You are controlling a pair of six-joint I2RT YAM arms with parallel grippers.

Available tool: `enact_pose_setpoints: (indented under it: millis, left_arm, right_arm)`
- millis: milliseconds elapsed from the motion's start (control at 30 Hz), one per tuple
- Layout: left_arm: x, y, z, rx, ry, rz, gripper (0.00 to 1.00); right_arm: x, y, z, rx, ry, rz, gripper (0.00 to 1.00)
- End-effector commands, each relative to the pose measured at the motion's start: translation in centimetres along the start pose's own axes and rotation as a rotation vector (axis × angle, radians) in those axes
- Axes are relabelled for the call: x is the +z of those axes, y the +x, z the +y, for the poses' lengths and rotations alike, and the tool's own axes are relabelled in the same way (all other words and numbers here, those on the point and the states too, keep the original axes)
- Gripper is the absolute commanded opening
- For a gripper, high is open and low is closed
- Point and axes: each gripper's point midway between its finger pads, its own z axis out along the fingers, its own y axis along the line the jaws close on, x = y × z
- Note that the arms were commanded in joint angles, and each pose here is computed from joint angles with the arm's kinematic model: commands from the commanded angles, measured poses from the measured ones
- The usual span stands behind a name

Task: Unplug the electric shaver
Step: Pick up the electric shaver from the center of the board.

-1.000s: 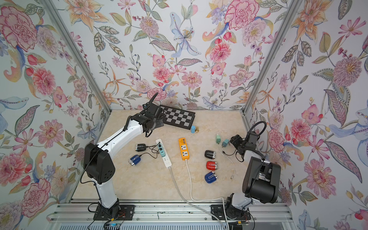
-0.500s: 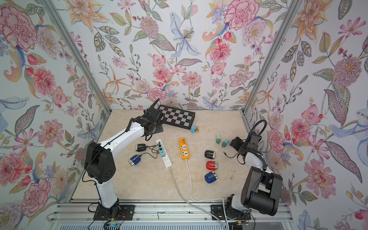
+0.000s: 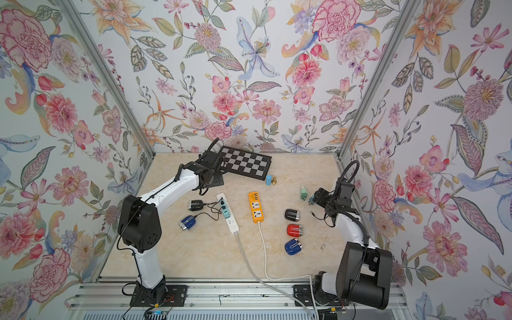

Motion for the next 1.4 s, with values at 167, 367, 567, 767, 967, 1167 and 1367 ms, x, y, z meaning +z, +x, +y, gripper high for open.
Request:
enact_pose_setpoints:
  millis: [167, 367, 567, 767, 967, 1167, 1367]
  left_arm:
    - [0.8, -0.3, -0.4, 0.054, 0.018, 0.005, 0.98]
    - [1.2, 0.2, -0.4, 0.035, 0.009, 0.031, 0.96]
    - [0.3, 1.0, 1.9, 0.009, -0.064, 0.035, 0.95]
    - [-2.1, 2.7, 5.5, 0.032, -0.121, 0.028, 0.93]
    - [-4.2, 6.6, 10.2, 0.066, -0.219, 0.099, 0.92]
    - [-4.5, 9.4, 12.4, 0.154, -0.236, 0.182, 0.89]
    - [-3.4, 11.2, 12.4, 0.328, -0.199, 0.252, 0.89]
  right_arm:
    - [-0.8, 0.7, -0.8, -0.032, 0.049, 0.012, 0.72]
    - [-2.2, 0.4, 2.6, -0.181, -0.012, 0.018, 0.71]
    - [-5.0, 2.6, 10.6, -0.447, -0.168, 0.023, 0.69]
    - [-6.4, 8.3, 18.0, -0.633, -0.354, 0.097, 0.67]
    - [-7.0, 12.6, 23.2, -0.768, -0.508, 0.154, 0.67]
    - [-6.8, 14.2, 25.2, -0.774, -0.614, 0.171, 0.67]
    - [-6.9, 15.4, 25.7, -0.810, -0.659, 0.195, 0.68]
